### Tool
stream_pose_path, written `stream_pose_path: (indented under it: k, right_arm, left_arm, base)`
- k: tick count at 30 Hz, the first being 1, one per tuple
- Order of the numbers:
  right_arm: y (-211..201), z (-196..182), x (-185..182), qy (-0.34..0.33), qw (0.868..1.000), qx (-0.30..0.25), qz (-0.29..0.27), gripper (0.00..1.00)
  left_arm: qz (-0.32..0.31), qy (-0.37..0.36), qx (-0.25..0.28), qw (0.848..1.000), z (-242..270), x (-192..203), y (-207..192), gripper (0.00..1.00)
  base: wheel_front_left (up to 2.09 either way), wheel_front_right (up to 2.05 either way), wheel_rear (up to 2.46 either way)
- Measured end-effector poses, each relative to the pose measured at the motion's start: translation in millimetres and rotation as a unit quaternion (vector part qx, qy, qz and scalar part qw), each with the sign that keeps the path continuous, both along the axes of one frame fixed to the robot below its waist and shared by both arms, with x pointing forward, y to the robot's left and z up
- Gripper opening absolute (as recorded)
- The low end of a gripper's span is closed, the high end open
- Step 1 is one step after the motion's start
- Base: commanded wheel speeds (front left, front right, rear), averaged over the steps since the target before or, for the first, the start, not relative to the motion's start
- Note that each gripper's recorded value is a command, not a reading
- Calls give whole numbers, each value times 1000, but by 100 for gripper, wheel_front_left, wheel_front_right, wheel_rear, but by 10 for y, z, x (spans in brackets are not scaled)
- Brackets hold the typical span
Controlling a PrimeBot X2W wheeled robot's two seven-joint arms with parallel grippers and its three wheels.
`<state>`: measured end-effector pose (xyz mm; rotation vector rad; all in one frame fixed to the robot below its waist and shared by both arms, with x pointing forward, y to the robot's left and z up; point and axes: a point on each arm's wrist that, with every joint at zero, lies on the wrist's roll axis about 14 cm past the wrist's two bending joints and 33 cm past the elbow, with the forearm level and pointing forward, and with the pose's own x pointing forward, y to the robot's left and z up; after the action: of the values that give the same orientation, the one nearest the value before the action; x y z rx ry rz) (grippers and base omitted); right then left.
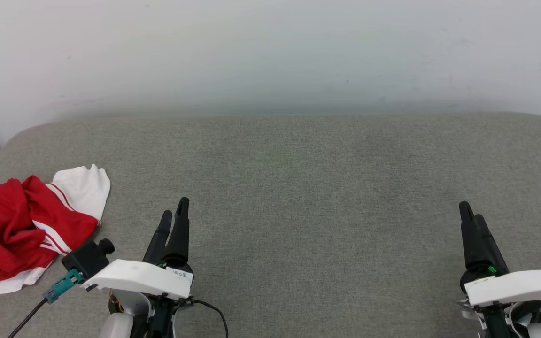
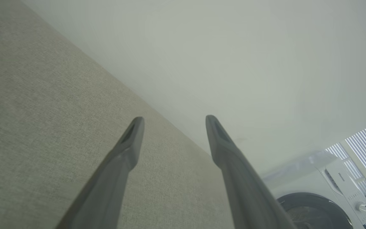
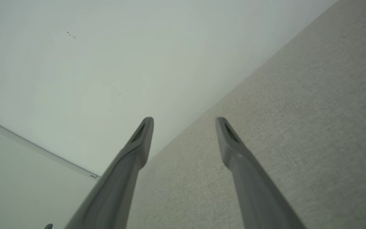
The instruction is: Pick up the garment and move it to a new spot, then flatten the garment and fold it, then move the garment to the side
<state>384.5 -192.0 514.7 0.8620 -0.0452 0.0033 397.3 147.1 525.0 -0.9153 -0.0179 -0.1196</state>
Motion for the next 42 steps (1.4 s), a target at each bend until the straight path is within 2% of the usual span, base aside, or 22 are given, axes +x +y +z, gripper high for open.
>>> stream_pose_path:
  k: [13, 26, 42]
  right_arm:
    - [68, 9, 9, -5, 994, -111, 11, 100]
    - [118, 43, 44, -11, 978, -206, 23, 100]
    - [151, 56, 57, -13, 959, -281, 31, 100]
  left_arm:
    - [3, -17, 119, 993, -4, -7, 6, 100]
    - [4, -37, 203, 978, 27, 12, -17, 100]
    - [2, -52, 280, 959, 16, 2, -42, 100]
  base:
    - [0, 0, 0]
    - [0, 0, 0]
    - [0, 0, 0]
